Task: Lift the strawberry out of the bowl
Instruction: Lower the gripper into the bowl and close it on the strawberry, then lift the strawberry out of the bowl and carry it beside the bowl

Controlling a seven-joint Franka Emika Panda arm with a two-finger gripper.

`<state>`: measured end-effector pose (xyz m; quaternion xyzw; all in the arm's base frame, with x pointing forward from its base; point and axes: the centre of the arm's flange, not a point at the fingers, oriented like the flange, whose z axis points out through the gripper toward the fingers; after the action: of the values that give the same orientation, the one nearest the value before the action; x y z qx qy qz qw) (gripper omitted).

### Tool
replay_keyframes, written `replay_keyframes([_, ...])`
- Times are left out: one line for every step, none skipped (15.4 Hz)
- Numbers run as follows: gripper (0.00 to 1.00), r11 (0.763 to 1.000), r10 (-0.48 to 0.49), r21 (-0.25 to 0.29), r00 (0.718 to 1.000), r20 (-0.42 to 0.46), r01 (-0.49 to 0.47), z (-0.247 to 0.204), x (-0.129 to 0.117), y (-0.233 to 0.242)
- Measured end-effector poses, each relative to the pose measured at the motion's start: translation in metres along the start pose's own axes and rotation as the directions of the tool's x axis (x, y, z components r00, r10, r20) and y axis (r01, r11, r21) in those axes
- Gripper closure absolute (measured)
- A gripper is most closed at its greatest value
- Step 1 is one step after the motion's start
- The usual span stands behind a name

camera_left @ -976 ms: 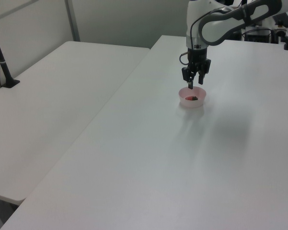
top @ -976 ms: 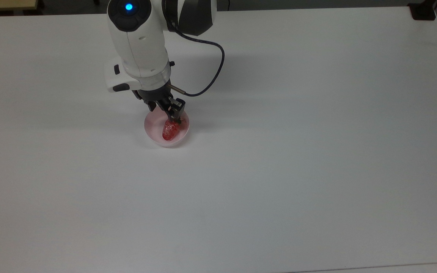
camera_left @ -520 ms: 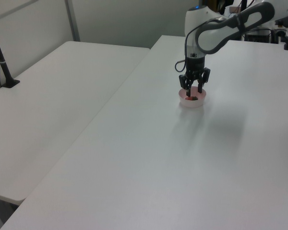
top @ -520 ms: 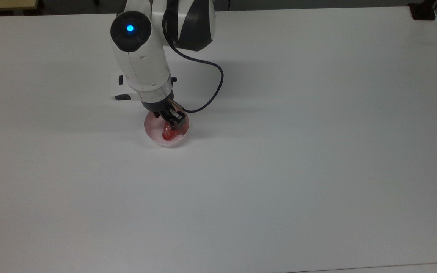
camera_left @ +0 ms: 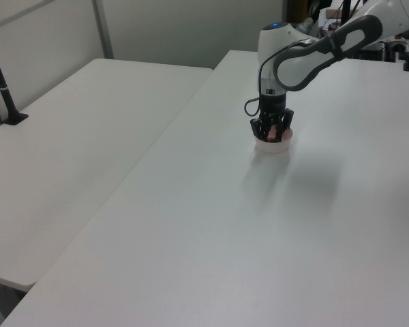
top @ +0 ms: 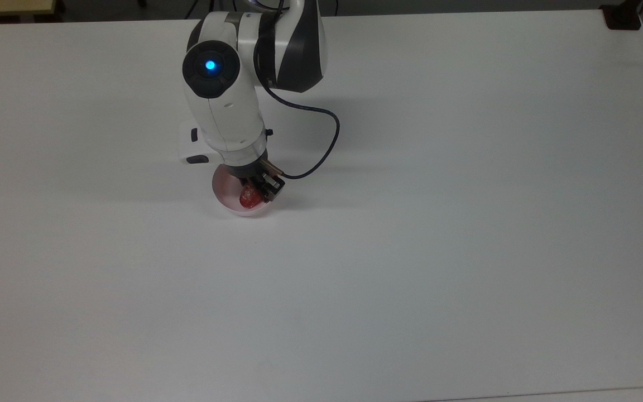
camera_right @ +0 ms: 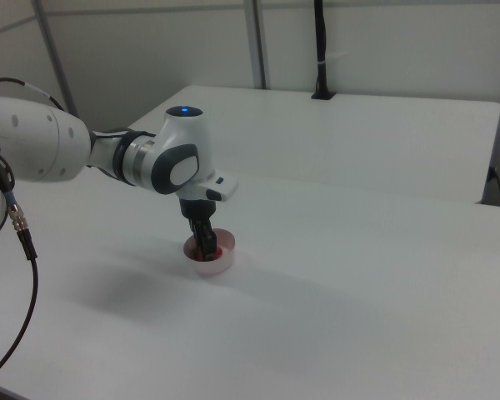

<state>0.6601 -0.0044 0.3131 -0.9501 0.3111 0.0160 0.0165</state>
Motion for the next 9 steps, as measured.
replay_keyframes([0.59, 1.0, -0.002, 0.002, 1.0, -0.001, 0.002, -0.001, -0.001, -0.001])
replay_keyframes([0.6, 1.0, -0.002, 0.003, 1.0, -0.002, 0.002, -0.002, 0.0, -0.001])
replay_keyframes([0.6, 1.0, -0.001, 0.003, 1.0, -0.002, 0.001, -0.002, 0.0, -0.001])
replay_keyframes([0.6, 1.0, -0.001, 0.003, 1.0, -0.003, 0.001, -0.002, 0.0, -0.001])
replay_keyframes([0.6, 1.0, 0.0, 0.005, 1.0, -0.005, 0.0, -0.003, 0.001, -0.001])
replay_keyframes([0.6, 1.0, 0.001, 0.007, 1.0, -0.008, -0.001, -0.006, 0.002, 0.0])
replay_keyframes([0.6, 1.0, 0.003, 0.011, 1.0, -0.013, -0.003, -0.01, 0.003, 0.0])
replay_keyframes([0.6, 1.0, 0.006, 0.014, 1.0, -0.016, -0.006, -0.016, 0.005, 0.003])
replay_keyframes([0.6, 1.0, 0.003, 0.015, 1.0, -0.014, -0.003, -0.026, 0.006, 0.007])
